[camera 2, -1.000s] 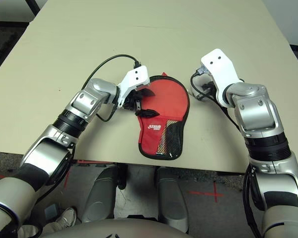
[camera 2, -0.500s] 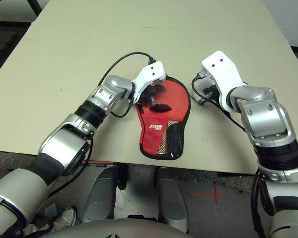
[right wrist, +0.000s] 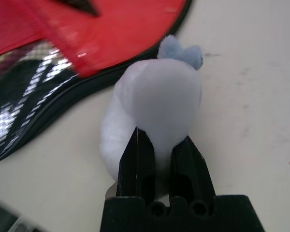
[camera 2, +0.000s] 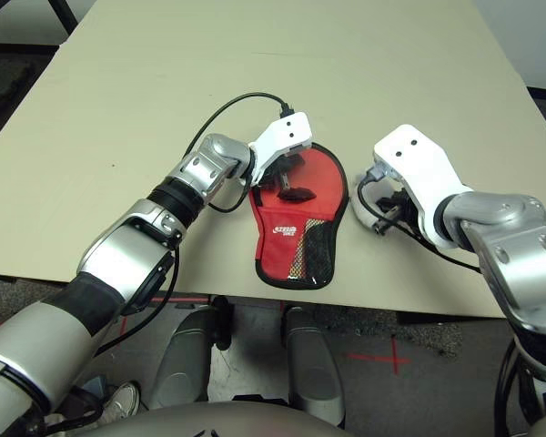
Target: Store the ping-pong paddle in its case and zip it.
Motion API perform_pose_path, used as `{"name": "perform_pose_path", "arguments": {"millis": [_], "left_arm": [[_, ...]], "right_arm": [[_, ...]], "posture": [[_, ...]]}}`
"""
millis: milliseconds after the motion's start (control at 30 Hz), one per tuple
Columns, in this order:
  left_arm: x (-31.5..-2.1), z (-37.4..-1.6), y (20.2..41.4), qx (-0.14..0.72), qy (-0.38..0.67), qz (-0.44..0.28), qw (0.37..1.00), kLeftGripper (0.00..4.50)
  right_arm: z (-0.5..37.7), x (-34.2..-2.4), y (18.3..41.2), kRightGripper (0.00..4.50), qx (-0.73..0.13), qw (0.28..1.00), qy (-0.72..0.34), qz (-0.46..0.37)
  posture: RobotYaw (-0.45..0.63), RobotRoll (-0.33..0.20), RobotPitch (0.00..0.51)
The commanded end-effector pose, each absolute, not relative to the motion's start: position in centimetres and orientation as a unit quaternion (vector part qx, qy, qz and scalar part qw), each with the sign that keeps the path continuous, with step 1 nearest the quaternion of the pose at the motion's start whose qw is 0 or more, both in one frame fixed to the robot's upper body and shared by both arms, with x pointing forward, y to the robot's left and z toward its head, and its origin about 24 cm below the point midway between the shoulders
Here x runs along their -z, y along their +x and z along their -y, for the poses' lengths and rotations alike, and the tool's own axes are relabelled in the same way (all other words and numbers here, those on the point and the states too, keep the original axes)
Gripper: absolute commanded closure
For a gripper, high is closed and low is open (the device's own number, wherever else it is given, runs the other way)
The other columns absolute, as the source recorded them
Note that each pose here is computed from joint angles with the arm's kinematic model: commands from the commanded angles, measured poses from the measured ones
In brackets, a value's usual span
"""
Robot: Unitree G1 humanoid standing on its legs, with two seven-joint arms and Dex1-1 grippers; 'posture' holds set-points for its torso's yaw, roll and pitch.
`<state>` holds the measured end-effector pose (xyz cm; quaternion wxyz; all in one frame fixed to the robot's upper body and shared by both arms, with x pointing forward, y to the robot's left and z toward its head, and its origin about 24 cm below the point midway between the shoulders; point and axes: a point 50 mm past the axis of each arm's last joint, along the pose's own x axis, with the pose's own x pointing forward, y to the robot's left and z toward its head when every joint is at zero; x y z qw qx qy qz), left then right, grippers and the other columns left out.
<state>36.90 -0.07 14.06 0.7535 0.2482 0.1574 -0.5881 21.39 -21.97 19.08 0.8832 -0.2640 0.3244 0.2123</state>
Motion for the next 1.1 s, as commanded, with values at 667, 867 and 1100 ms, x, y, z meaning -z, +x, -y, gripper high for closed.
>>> {"name": "perform_pose_path", "arguments": {"millis": [667,867,1100], "left_arm": [[-7.7,-2.9,36.2,0.543,0.267,-0.294,0.740,0.00],[-7.8,-2.5,36.2,0.545,0.271,-0.289,0.739,0.00],[-8.4,-1.0,35.8,0.570,0.273,-0.275,0.724,0.00]], "right_arm": [[21.0,-17.4,13.7,4.43,-0.393,0.736,-0.264,-0.485],[19.6,-16.3,13.0,4.43,-0.470,0.717,-0.225,-0.464],[20.2,-14.2,15.0,4.43,-0.479,0.702,-0.276,-0.449]], "posture": [[-0.28,0.000,0.280],[-0.30,0.000,0.285],[-0.29,0.000,0.286]]}}
